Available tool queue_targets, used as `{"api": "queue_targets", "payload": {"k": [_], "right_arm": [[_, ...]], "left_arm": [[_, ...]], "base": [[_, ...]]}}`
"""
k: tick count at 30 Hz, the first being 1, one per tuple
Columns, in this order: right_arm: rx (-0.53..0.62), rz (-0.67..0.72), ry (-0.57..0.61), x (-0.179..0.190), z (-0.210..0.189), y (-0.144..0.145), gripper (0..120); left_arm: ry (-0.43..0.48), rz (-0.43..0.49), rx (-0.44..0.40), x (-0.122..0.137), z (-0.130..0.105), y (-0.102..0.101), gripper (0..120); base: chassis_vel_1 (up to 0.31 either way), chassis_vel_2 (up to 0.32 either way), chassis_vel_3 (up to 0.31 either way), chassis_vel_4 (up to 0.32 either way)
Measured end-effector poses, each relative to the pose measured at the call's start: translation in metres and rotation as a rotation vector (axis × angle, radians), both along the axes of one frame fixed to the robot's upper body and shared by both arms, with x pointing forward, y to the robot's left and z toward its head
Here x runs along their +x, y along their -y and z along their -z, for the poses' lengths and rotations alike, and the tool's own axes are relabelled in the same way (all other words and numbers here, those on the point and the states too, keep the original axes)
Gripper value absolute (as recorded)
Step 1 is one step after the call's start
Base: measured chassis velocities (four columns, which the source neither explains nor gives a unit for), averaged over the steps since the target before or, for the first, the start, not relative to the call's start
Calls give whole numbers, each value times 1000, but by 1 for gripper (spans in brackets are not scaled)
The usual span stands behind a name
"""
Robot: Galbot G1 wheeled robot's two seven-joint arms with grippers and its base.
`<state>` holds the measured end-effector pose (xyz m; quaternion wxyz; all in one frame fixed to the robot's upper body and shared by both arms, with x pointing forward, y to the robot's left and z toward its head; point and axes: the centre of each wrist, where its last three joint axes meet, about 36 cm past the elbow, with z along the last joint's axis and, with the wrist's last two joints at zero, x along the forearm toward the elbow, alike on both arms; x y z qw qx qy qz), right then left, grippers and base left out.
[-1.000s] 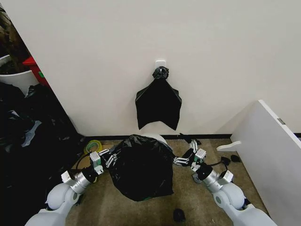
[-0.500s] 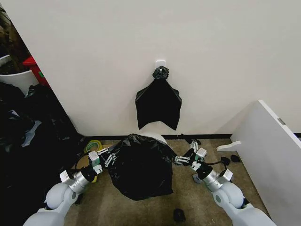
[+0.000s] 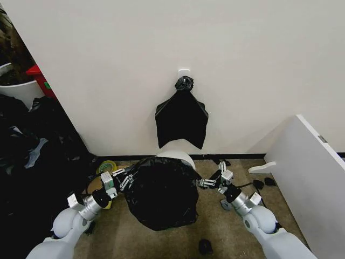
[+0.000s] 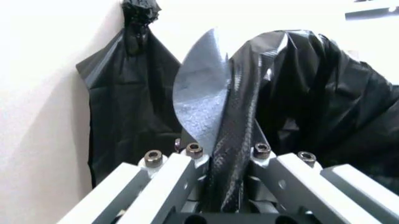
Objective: Place the garbage bag over the trash bin.
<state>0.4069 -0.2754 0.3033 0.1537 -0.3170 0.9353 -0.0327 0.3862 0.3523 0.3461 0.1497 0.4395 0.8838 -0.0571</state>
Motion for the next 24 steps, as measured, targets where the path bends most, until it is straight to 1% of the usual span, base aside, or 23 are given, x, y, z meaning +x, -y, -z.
{"api": "queue_targets", "payload": {"k": [1,6,8,10,11,13,14,15,16,17,18,19,20,21,22,23,24], "right_arm": [[12,23,7,1,-1,-3,100],[65,43,27,0,-6,-8,100],[103,47,29,-2,-9,-10,100],[160,78,26,-4,-11,-13,100],[160,78,26,-4,-11,-13,100],[229,193,-2,-10,-18,-22,100],[249,230,-18,-13,-20,-26,100],[280,266,-41,-19,-24,-31,100],[280,266,-41,-19,-24,-31,100],[312,280,-62,-28,-30,-40,100],[324,279,-68,-33,-32,-44,100],[346,271,-79,-42,-38,-52,100],[346,271,-79,-42,-38,-52,100],[366,261,-86,-52,-46,-62,100],[366,261,-88,-56,-49,-66,100],[338,275,-93,-66,-55,-75,100],[338,275,-93,-66,-55,-75,100]], "left_arm": [[0,1,-1,0,0,0,4],[-12,-19,-18,-1,2,2,4],[-35,-54,-41,-2,3,4,4],[-79,-111,-93,-2,1,8,4],[-79,-111,-93,-2,1,8,4],[-149,-199,-160,-2,-6,16,4],[-170,-225,-178,-2,-8,19,4],[-221,-278,-206,-2,-15,24,4],[-221,-278,-206,-2,-15,24,4],[-277,-326,-230,-3,-23,30,4],[-297,-340,-238,-3,-26,32,4],[-350,-379,-249,-5,-35,38,4],[-350,-379,-249,-5,-35,38,4],[-427,-430,-254,-7,-46,46,4],[-455,-447,-256,-8,-51,49,4],[-517,-480,-264,-10,-60,56,4],[-517,-480,-264,-10,-60,56,4]], "base": [[0,0,0,0],[0,0,0,0],[0,0,0,0],[0,0,0,0],[0,0,0,0],[0,0,0,0],[0,0,0,0],[0,0,0,0],[0,0,0,0],[0,0,0,0],[0,0,0,0],[0,0,0,0],[0,0,0,0],[0,0,0,0],[0,0,0,0],[0,0,0,0],[0,0,0,0]]}}
